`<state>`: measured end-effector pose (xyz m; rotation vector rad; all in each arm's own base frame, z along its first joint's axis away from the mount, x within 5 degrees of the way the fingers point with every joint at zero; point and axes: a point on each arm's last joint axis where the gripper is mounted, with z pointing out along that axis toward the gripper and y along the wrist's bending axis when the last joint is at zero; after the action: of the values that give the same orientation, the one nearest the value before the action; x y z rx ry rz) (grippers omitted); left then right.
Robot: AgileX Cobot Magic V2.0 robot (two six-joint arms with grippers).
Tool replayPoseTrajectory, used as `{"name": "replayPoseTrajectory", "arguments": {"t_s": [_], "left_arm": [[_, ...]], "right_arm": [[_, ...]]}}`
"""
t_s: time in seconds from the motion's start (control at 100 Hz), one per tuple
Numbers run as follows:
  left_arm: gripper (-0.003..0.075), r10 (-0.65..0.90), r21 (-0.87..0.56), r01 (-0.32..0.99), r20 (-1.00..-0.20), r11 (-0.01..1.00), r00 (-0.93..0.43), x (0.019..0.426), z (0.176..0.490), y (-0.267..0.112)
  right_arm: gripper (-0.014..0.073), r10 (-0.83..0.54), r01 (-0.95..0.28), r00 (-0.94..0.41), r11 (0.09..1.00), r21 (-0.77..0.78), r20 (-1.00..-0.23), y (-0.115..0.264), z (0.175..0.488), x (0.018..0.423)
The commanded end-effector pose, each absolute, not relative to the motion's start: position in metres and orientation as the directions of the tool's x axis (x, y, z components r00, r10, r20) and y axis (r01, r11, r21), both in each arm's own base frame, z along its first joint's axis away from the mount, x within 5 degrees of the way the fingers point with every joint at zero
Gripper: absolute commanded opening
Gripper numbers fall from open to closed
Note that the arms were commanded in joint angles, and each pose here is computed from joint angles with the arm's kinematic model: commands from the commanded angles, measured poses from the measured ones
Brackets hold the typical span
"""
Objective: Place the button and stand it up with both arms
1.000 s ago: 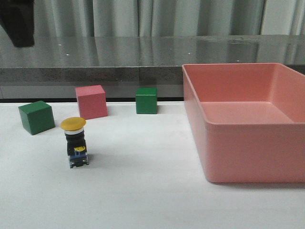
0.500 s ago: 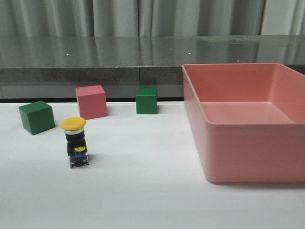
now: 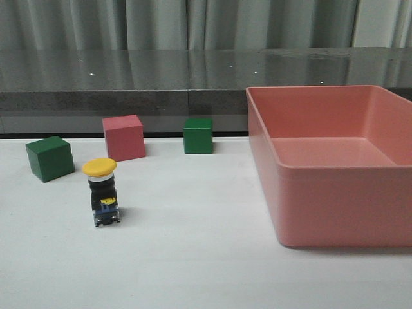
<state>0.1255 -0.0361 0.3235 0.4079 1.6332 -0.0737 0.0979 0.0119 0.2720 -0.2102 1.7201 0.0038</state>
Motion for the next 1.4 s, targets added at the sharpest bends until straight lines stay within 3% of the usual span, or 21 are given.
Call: {"name": "replayPoseTrajectory", "arguments": {"t_s": [0.0,0.3,0.87,1.15,1.39], "left_arm": [[-0.0019,0.143,0.152,0.226,-0.988,0.962,0.054,0.120,0.327,-0.029],[-0.0019,0.171,0.150,0.244,-0.983,0.958,-0.064,0.117,0.281,-0.028],[-0.0019,0.117,0.109,0.160,-0.992,0.981,-0.041,0.113,0.266,-0.019],[-0.0019,0.053,0.052,0.050,-0.998,0.997,-0.020,0.079,0.239,-0.004],[-0.0019,0.035,0.036,0.033,-0.998,0.999,0.052,0.053,0.220,-0.002]], "right_arm": [[-0.0109,-0.119,-0.099,-0.050,0.989,-0.113,-0.992,0.009,0.287,0.099],[-0.0109,-0.119,-0.099,-0.050,0.989,-0.113,-0.992,0.009,0.287,0.099],[-0.0109,-0.119,-0.099,-0.050,0.989,-0.113,-0.992,0.009,0.287,0.099],[-0.0109,-0.119,-0.099,-0.050,0.989,-0.113,-0.992,0.009,0.287,0.099],[-0.0109,-0.119,-0.099,-0.050,0.989,-0.113,-0.992,0.009,0.287,0.099]]}}
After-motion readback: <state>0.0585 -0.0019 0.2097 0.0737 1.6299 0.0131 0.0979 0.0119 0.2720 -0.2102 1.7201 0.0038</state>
